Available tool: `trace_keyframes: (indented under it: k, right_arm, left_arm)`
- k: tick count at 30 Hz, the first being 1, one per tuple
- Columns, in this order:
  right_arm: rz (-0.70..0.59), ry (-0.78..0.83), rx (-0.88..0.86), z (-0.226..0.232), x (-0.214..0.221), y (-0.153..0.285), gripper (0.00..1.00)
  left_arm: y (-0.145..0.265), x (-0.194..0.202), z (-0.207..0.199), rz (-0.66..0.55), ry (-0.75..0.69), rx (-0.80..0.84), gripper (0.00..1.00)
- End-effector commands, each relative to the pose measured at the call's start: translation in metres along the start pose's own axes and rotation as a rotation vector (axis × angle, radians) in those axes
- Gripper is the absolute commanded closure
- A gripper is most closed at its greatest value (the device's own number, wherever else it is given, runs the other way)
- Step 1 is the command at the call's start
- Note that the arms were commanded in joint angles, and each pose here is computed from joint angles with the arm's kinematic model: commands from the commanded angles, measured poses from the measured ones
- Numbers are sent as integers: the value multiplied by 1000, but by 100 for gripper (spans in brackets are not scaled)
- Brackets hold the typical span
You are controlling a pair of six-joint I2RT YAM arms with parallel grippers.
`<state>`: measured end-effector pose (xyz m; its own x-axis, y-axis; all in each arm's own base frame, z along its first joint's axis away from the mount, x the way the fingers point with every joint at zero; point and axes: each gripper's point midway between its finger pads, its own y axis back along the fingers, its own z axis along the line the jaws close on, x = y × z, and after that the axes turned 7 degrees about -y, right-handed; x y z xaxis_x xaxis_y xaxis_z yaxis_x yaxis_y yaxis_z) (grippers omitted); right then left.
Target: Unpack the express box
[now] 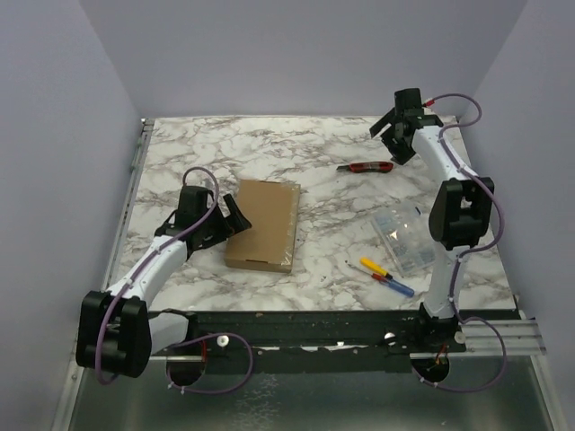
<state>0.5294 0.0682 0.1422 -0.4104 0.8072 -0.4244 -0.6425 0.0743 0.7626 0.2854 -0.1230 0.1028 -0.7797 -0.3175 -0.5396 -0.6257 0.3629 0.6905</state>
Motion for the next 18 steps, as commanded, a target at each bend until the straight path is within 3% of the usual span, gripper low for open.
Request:
trace_keyframes:
  k: [1,12,18]
  right_arm:
    - [-69,-41,250,-36,-9,-24,3]
    - [-41,-80,298,-47,10,-76,11]
    - [-30,-81,325,-56,19,-97,16]
  left_arm:
    - [-9,11,-2,-22,45,61,1]
    - [20,66,-53,-32,221,350,1]
    - [51,66,-66,-89,247,421,1]
